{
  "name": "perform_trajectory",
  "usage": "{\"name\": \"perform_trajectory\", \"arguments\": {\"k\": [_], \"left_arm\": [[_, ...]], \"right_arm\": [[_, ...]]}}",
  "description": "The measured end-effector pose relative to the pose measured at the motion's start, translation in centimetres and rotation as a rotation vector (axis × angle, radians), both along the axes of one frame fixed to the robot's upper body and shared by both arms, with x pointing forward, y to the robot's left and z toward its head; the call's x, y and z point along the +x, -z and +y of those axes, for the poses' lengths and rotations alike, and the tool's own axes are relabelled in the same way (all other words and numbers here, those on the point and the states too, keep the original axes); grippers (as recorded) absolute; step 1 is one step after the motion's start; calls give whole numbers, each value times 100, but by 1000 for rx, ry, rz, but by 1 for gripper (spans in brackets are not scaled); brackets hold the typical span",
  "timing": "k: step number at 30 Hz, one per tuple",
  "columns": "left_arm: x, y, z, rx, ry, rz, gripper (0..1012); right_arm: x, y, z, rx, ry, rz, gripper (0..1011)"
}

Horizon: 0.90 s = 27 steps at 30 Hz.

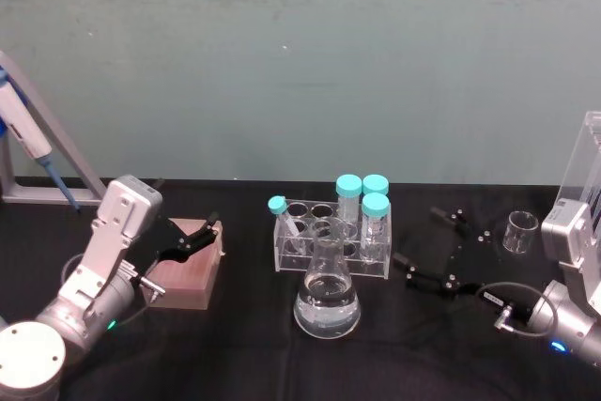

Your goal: Place the experimental apparatus aside using one hand.

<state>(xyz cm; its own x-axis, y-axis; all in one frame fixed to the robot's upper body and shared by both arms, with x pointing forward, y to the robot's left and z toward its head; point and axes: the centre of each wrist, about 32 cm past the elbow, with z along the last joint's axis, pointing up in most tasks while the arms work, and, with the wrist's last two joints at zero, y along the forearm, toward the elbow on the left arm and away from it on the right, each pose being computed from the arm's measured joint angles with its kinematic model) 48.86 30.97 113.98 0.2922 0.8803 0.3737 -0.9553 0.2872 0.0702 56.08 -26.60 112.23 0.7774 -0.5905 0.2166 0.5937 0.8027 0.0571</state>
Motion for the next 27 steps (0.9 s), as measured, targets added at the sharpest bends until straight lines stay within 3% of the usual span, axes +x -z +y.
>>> {"name": "perform_trajectory", "arguments": {"k": [27], "left_arm": [[0, 0, 0, 0, 0, 0, 1000]], "right_arm": [[120, 4, 174, 37, -140, 10, 1002]]}}
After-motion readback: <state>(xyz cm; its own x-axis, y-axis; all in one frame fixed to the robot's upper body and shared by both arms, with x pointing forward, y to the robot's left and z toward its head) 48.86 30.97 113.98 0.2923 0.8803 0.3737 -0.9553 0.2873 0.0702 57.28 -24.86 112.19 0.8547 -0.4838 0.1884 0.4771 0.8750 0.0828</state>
